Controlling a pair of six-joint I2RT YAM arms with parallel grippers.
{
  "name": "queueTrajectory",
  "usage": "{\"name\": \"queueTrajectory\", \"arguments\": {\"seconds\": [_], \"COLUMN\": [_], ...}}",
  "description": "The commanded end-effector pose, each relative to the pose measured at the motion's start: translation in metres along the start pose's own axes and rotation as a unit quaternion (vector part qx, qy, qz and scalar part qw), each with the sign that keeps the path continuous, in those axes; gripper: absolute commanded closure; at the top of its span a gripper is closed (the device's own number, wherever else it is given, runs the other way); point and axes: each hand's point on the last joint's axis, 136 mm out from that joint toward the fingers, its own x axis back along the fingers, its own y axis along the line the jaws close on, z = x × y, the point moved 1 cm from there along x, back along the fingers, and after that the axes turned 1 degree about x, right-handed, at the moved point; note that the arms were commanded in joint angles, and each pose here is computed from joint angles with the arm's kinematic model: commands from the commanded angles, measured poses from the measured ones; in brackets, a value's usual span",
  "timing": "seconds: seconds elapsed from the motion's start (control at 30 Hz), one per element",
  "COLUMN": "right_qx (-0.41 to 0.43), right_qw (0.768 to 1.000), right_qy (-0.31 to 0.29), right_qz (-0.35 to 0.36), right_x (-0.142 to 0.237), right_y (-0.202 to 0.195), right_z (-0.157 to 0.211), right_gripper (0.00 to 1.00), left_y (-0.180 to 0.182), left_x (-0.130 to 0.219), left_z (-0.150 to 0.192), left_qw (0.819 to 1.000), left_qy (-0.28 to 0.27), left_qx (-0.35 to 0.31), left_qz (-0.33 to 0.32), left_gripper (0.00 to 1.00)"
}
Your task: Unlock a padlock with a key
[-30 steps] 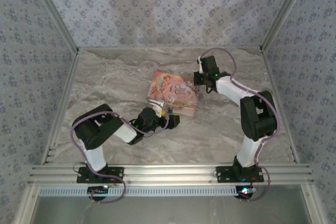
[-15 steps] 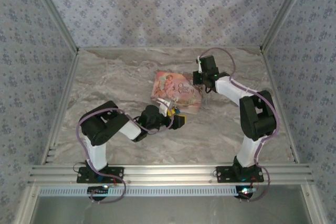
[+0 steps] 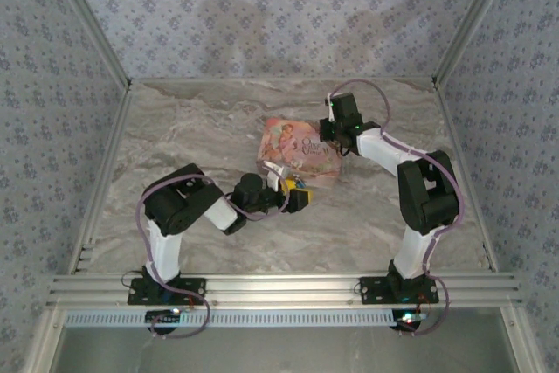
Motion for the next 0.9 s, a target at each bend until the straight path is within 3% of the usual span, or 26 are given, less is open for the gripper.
{"name": "queueTrajectory", "arguments": {"seconds": [0.0,0.27,0.47,0.6,0.87], "right_qx": [0.009,0.008,0.008,0.007,0.008], "right_qw": [0.999,0.999,0.999,0.999,0.999], "right_qy": [0.031,0.038,0.041,0.04,0.041], "right_qz": [0.002,0.002,0.002,0.003,0.0], "right_x": [-0.004,-0.004,-0.003,-0.003,-0.003], "right_y": [0.002,0.001,0.0,0.0,0.001], "right_z": [0.021,0.029,0.034,0.035,0.035], "right_gripper": [1.0,1.0,1.0,1.0,1.0], "left_y": [-0.019,-0.02,-0.006,-0.023,-0.023], "left_x": [-0.005,-0.02,-0.016,-0.026,-0.035], "left_z": [-0.021,-0.022,-0.023,-0.022,-0.007], "left_qw": [0.998,0.998,0.997,0.997,0.997], "left_qy": [-0.038,-0.046,-0.079,-0.074,-0.072], "left_qx": [-0.015,-0.001,0.018,0.014,0.024], "left_qz": [0.045,0.046,-0.006,0.022,0.006], "left_gripper": [0.12,0.14,0.14,0.16,0.14]}}
